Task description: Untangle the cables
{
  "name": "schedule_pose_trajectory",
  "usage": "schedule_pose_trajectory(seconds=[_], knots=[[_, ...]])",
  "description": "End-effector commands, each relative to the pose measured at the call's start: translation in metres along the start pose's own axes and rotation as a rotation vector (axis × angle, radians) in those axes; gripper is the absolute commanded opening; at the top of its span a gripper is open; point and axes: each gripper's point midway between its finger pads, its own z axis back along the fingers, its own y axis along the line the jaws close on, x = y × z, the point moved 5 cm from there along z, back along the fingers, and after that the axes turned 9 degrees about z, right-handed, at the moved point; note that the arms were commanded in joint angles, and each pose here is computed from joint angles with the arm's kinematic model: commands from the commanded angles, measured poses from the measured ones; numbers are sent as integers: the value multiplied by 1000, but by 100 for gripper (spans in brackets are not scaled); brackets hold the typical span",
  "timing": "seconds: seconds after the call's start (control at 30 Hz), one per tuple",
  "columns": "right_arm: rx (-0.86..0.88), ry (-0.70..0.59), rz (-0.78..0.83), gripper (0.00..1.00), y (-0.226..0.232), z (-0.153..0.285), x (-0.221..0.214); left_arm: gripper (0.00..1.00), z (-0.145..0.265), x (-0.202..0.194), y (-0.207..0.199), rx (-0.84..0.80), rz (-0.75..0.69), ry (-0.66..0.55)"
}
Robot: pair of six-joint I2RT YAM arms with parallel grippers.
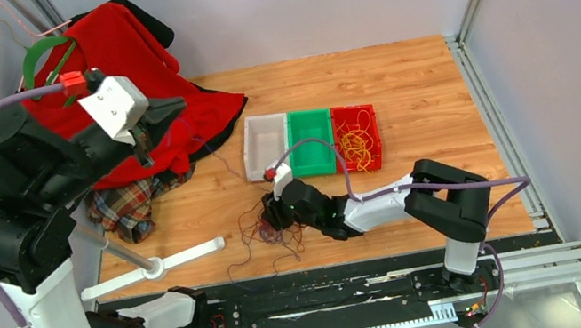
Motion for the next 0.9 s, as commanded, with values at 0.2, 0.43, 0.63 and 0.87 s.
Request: schedule_pose_trajectory(seconds=[0.2, 0.43, 0.63, 0.87], knots=[[-199, 32, -37, 40, -51, 39, -44, 1, 47, 87, 57, 530, -143, -377], [-243, 20, -26, 41, -65, 59, -51, 1, 79, 99, 89, 888, -152, -534], [-227, -31, 7, 41, -68, 75, -35, 0, 38, 26, 93, 819, -139, -296], [-102, -56, 76, 16, -51, 83, 4, 1, -9, -146, 69, 638, -57, 183]])
